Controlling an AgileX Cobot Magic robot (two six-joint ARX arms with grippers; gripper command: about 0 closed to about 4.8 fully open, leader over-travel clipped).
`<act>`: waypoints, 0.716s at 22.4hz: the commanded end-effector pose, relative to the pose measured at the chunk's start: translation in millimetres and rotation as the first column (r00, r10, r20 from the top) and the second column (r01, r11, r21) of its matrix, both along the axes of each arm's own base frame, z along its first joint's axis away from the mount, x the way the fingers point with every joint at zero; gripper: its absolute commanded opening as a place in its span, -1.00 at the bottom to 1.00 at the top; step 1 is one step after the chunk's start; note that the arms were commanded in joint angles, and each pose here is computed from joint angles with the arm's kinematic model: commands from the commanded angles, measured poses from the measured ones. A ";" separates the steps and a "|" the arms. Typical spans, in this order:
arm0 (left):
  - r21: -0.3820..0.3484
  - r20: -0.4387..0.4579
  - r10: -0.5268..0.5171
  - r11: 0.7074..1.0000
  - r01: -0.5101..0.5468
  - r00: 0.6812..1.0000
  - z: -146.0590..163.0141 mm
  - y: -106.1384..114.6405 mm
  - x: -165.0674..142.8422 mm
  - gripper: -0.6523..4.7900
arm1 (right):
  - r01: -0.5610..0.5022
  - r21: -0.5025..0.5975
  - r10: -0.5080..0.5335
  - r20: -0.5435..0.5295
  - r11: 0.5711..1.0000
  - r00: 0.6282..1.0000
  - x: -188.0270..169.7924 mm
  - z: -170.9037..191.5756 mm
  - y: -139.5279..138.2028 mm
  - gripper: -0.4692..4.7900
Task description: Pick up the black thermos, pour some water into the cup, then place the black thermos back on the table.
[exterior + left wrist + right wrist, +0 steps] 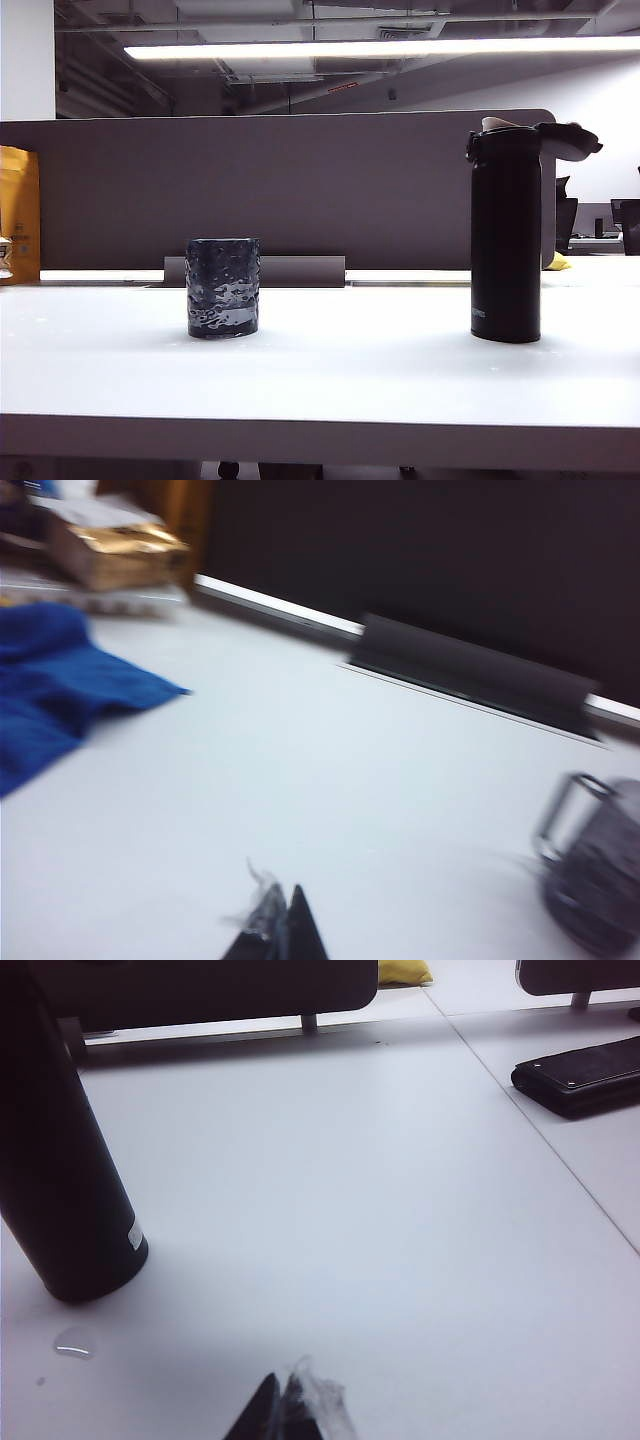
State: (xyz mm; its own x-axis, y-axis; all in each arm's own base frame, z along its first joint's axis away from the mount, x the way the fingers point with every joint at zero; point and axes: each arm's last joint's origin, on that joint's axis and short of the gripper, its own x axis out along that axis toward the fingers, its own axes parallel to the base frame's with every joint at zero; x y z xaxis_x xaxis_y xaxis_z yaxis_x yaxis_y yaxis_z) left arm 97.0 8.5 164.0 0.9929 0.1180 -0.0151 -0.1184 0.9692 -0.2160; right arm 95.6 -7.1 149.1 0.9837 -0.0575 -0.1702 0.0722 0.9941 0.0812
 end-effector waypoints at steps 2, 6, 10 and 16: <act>0.002 0.006 -0.068 0.998 0.068 0.998 0.8 -5.9 0.3 -0.77 | 0.000 0.003 0.000 0.001 1.000 1.000 0.3 -1.1 0.0 -0.78; 0.001 0.006 -0.107 0.994 0.107 0.994 0.8 -7.6 0.4 -0.77 | 0.001 0.003 -0.001 0.001 1.000 1.000 0.3 -1.1 0.0 -0.78; 0.001 0.006 -0.107 0.994 0.107 0.994 0.8 -7.6 0.4 -0.77 | 0.001 0.003 -0.001 0.001 1.000 1.000 0.3 -1.1 0.0 -0.78; 0.001 0.006 -0.107 0.994 0.107 0.994 0.8 -7.6 0.4 -0.77 | 0.001 0.003 -0.001 0.001 1.000 1.000 0.3 -1.1 0.0 -0.78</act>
